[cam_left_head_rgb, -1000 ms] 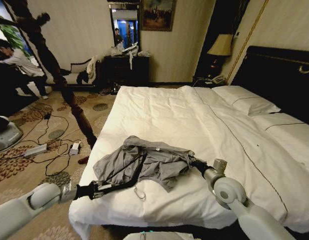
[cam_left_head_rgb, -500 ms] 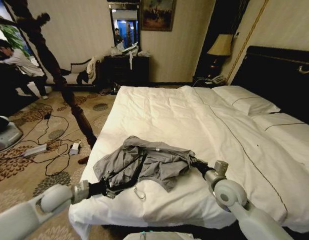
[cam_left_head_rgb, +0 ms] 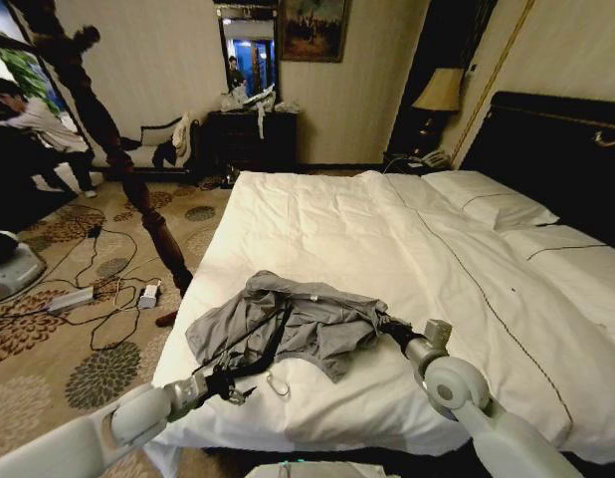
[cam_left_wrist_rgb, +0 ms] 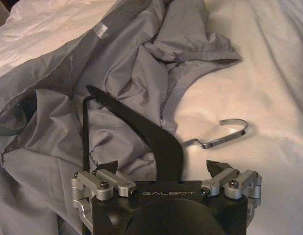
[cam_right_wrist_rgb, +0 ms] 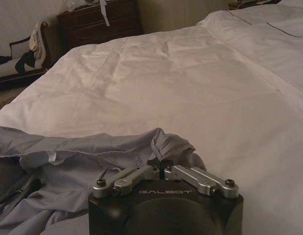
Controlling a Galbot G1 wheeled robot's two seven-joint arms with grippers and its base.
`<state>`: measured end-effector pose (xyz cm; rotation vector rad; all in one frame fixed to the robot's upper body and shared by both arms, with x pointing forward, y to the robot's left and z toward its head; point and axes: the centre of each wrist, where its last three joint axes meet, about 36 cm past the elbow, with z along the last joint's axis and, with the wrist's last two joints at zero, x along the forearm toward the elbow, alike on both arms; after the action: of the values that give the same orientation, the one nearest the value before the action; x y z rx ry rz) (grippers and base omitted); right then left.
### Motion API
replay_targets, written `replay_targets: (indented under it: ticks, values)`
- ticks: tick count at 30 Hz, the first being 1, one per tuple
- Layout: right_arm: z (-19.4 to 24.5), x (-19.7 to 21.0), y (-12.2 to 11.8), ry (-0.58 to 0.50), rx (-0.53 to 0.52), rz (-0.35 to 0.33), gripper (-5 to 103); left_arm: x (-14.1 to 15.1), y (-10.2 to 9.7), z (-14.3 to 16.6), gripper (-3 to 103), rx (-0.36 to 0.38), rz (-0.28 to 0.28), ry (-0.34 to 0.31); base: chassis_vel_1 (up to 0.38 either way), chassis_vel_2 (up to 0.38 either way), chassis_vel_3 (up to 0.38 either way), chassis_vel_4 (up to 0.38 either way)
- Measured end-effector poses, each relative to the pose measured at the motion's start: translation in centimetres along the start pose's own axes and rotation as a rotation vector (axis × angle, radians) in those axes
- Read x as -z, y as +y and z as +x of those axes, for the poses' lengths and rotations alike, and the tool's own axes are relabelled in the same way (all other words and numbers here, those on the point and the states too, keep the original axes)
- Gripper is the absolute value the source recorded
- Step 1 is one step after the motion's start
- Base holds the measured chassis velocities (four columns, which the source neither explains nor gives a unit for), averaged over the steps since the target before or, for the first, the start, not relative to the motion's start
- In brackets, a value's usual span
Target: Pick up the clothes from the bed and hang them on the clothes hanger.
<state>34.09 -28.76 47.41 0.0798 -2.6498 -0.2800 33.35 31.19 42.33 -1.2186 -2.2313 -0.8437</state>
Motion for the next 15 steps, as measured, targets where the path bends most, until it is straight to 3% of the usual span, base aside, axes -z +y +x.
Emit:
replay_targets:
  ticks: [4, 8, 15]
  values:
    - [0.04, 0.07, -0.05, -0.001, -0.004, -0.001, 0, 0.09, -0.26, -0.83, 100, -0.041, 0.084, 0.006, 0.0, 0.0, 0.0, 0.0]
    - [-0.05, 0.09, -0.15, 0.001, -0.009, -0.002, 0, 0.46, -0.66, -0.43, 100, -0.062, 0.124, 0.02, 0.0, 0.0, 0.0, 0.0]
    - [-0.07, 0.23, -0.19, 0.0, -0.011, -0.005, 0, 0.05, -0.85, -0.53, 100, -0.062, 0.135, 0.048, 0.0, 0.0, 0.0, 0.0]
